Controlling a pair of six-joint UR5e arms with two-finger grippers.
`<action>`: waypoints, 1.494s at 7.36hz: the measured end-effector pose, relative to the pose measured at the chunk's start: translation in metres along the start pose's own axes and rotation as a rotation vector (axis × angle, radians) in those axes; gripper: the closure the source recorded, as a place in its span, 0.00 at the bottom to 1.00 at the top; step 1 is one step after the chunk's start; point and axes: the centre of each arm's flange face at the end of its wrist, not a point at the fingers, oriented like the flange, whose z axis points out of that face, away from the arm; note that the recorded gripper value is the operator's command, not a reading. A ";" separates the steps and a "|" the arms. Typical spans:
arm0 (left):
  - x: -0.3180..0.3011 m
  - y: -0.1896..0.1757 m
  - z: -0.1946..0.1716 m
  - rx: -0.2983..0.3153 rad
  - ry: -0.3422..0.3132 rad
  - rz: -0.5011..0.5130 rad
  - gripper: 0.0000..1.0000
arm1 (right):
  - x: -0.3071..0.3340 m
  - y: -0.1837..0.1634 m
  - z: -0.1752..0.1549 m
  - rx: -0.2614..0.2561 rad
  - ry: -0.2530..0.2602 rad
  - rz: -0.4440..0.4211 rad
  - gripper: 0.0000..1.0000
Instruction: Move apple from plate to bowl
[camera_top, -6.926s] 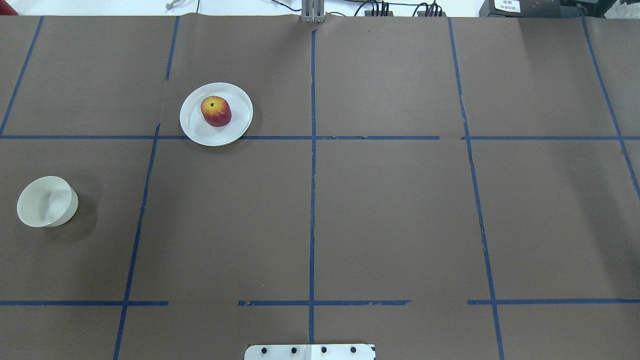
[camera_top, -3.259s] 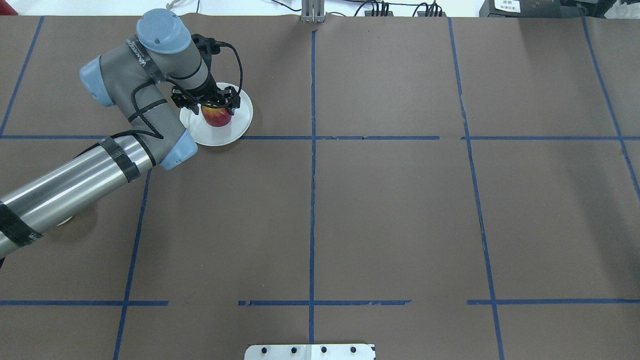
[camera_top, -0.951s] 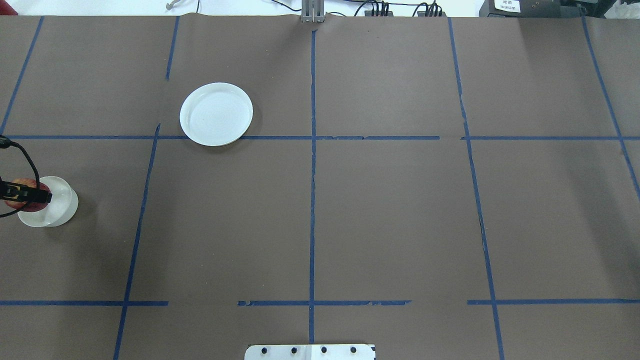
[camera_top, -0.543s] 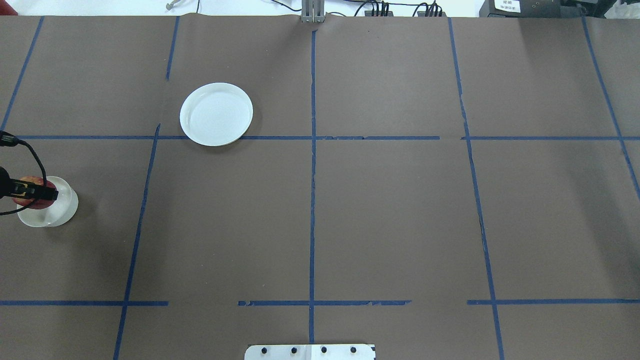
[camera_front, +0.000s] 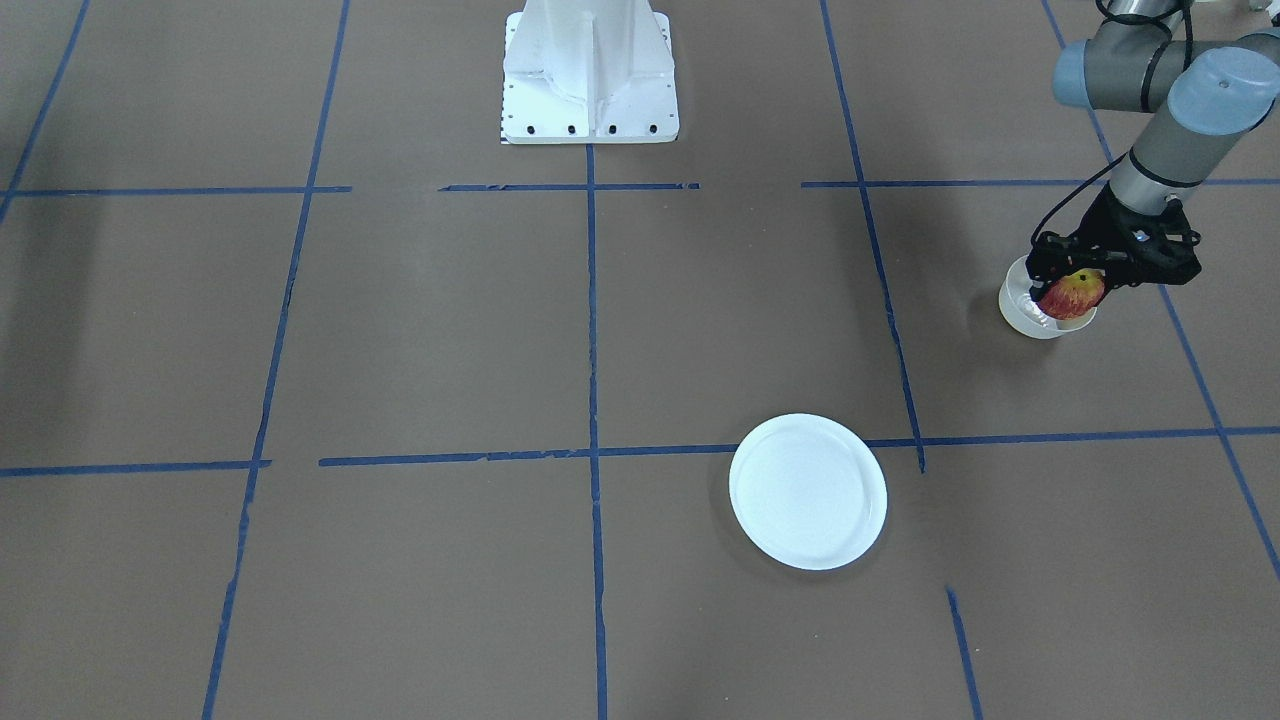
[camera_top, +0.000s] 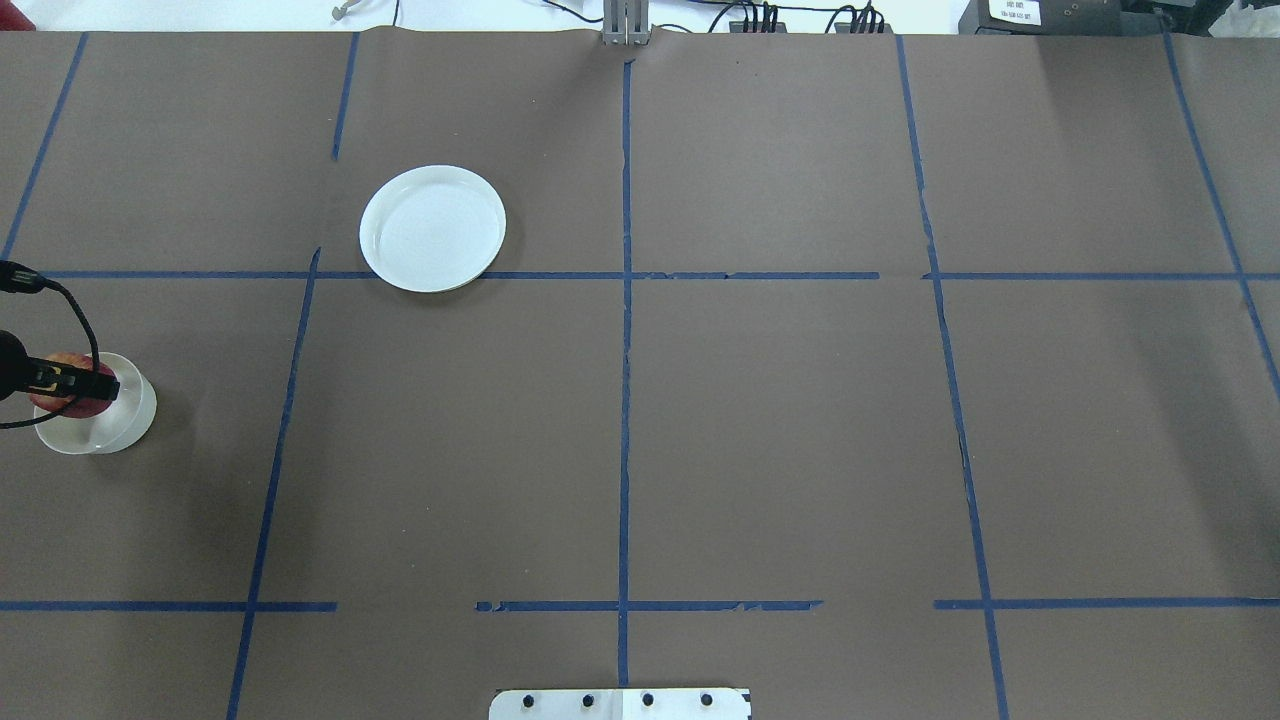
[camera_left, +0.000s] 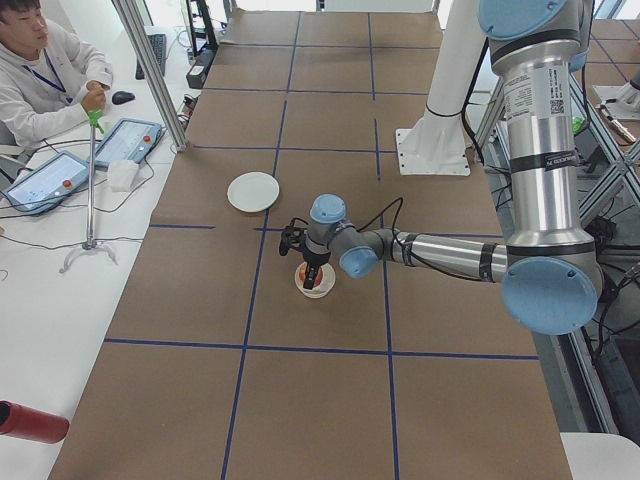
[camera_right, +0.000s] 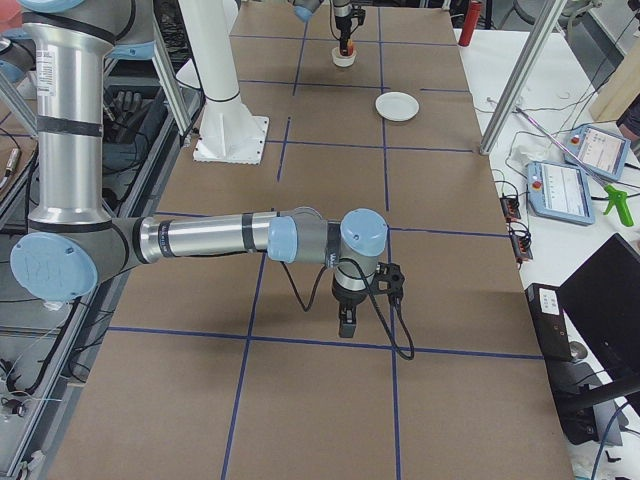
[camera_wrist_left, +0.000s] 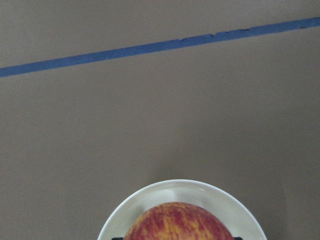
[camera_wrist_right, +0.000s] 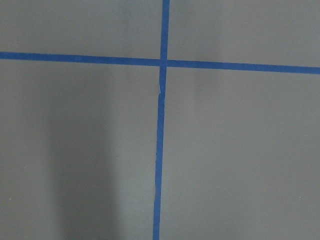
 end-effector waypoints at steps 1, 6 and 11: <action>0.000 0.000 0.000 0.000 0.001 0.000 0.00 | 0.000 0.000 0.000 0.000 0.000 0.000 0.00; 0.000 -0.005 -0.032 -0.028 0.085 0.011 0.00 | 0.000 0.000 0.000 0.000 0.000 0.000 0.00; -0.149 -0.044 -0.151 -0.008 -0.036 0.124 0.00 | 0.000 0.000 0.000 0.000 0.000 0.000 0.00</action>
